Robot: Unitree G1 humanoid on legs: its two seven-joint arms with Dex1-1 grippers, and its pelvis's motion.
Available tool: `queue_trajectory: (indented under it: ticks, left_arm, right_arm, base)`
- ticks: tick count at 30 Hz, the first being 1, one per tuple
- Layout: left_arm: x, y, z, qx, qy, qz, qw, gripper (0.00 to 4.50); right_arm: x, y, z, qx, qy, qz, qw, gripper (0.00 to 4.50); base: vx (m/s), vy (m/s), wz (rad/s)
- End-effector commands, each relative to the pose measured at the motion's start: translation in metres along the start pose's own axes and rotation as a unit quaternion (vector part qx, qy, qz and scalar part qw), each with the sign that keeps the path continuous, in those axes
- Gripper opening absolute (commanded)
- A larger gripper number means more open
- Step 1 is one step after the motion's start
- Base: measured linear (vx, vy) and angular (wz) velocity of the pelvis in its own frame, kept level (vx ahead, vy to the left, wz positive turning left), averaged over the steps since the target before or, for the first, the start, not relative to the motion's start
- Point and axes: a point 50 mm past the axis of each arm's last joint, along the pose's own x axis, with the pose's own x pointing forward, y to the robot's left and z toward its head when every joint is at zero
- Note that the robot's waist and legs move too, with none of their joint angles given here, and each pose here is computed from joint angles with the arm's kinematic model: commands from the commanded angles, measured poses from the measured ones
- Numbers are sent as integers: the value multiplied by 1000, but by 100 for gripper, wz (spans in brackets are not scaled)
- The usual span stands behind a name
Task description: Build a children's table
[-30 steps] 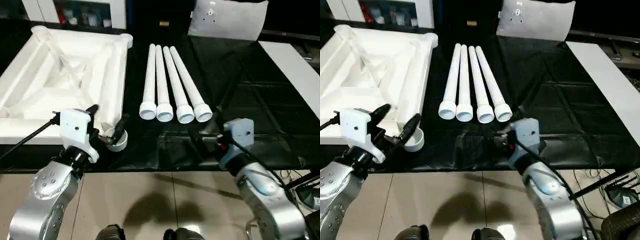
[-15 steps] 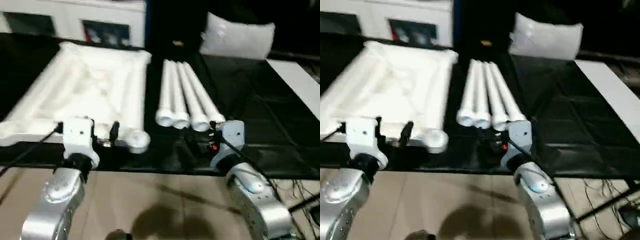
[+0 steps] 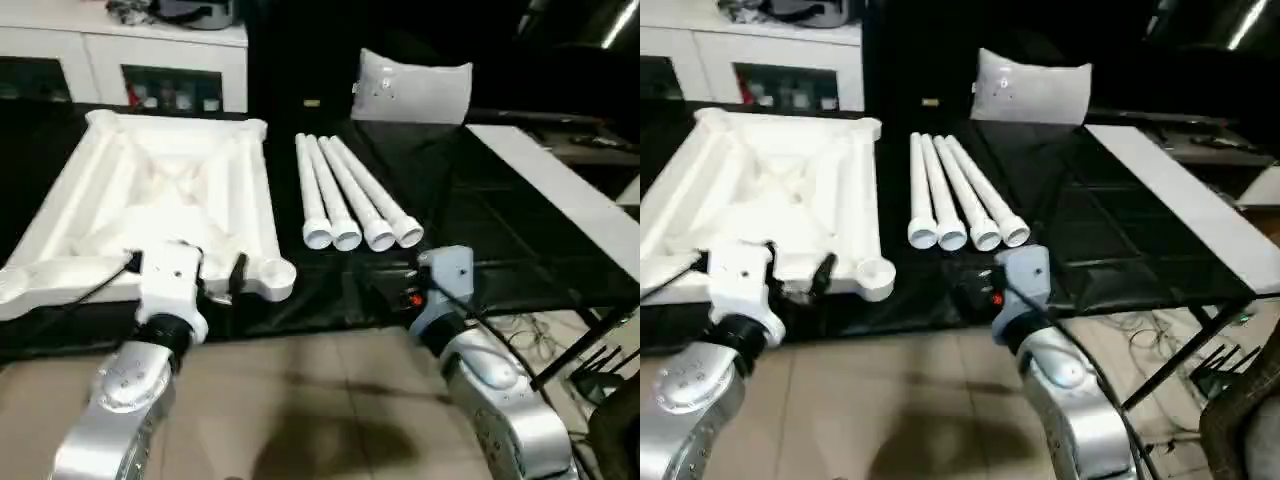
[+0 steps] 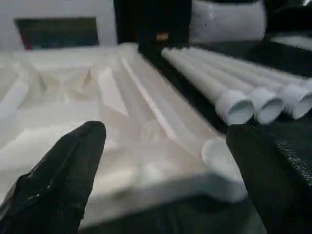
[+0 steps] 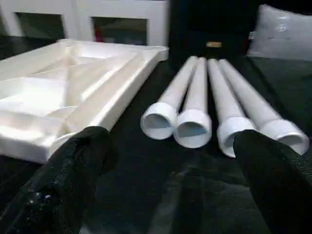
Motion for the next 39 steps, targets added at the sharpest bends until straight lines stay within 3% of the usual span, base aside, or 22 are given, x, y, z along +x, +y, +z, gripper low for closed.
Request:
queue_trajectory:
  ticks: [1, 10, 27, 31, 39]
  left_arm:
    - [0, -6, 1, -5, -6, -11, 1000, 444]
    - [-5, -17, -4, -9, 0, -22, 1000, 444]
    - [-3, -21, -2, 12, -7, -36, 999, 444]
    - [0, -22, 2, 31, -13, -42, 999, 444]
    - [-2, -28, 6, 49, -18, -94, 994, 444]
  right_arm:
    - [-2, -6, -1, -8, 8, -6, 1000, 450]
    - [-4, -11, 0, -27, 11, -4, 1000, 450]
    - [0, -14, 2, -57, 9, 6, 998, 450]
    - [-2, -4, 5, -86, 10, 69, 994, 450]
    - [-6, -9, 5, -42, -14, 32, 998, 450]
  base:
    - [-66, -31, -18]
    - [-21, 12, -1]
    - [169, -19, 5]
    - [204, 68, 31]
    - [130, -15, 43]
